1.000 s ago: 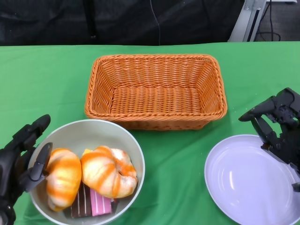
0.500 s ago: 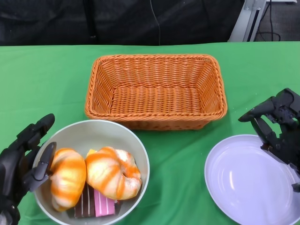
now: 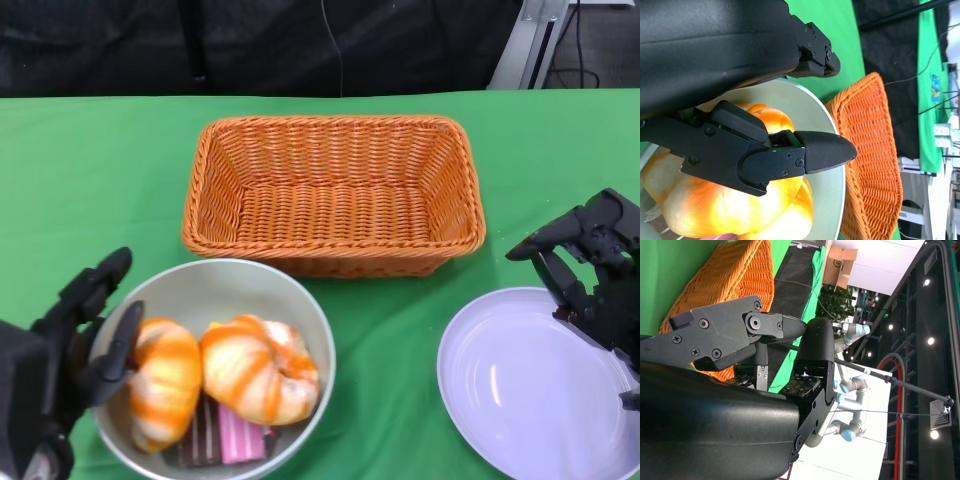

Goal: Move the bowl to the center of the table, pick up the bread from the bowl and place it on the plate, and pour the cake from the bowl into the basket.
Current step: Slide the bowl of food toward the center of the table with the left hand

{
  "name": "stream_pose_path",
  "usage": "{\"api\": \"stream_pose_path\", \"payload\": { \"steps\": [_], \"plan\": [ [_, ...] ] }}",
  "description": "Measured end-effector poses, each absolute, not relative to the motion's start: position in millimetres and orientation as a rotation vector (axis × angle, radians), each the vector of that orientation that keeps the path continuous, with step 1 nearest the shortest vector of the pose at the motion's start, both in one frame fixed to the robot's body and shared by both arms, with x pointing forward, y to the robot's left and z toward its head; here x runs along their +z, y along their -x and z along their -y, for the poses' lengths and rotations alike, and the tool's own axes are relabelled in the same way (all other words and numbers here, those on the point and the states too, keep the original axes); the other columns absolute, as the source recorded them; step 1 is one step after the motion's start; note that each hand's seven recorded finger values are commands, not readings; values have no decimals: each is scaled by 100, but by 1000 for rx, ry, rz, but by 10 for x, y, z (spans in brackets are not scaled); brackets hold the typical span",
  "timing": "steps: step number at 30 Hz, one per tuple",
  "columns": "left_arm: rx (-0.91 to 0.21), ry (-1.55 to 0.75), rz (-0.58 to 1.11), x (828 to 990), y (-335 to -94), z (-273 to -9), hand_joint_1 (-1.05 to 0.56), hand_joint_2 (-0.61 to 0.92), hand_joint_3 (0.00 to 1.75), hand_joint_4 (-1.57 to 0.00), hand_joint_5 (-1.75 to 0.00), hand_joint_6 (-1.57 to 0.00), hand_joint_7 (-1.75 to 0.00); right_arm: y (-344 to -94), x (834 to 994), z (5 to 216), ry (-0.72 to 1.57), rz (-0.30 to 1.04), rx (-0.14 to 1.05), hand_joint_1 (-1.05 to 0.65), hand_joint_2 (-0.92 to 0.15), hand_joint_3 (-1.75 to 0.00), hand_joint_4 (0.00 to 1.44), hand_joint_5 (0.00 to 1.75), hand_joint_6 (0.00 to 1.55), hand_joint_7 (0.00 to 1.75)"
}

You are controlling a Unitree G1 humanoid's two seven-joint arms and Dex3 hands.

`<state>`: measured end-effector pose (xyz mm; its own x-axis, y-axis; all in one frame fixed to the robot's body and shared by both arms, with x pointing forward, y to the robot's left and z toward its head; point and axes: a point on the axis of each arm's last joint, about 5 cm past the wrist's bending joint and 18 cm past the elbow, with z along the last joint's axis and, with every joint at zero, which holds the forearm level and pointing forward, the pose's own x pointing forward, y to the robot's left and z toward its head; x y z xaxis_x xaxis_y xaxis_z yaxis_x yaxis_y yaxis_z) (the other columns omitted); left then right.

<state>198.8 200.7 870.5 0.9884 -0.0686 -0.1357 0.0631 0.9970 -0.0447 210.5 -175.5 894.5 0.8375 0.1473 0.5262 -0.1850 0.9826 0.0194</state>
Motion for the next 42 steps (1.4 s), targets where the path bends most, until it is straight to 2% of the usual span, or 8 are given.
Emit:
{"api": "stream_pose_path", "payload": {
  "steps": [14,18,23,35,42],
  "plan": [
    [-52,14,-144,8709,-2000,-1922,-80,92,66,-23,0,-20,0,-2105,8944,1749,-74,551,174,-10,-92,-39,73,143,71,123],
    [-26,28,-136,8699,-2033,-1736,-80,92,67,-18,0,-18,0,-2105,8944,1749,-74,551,175,-10,-92,-40,72,144,71,124],
    [-38,34,-123,8698,-2044,-1589,-81,92,66,-20,-1,-21,-1,-2105,8944,1750,-76,552,177,-9,-92,-41,72,144,70,125],
    [-31,33,-117,8706,-2047,-1453,-83,92,65,-25,-3,-24,-2,-2105,8944,1750,-76,552,174,-10,-90,-43,71,145,69,127],
    [-63,35,-112,8731,-2044,-1325,-84,92,66,-22,-1,-22,0,-2105,8945,1750,-75,552,174,-10,-89,-44,72,146,69,127]
  ]
}}
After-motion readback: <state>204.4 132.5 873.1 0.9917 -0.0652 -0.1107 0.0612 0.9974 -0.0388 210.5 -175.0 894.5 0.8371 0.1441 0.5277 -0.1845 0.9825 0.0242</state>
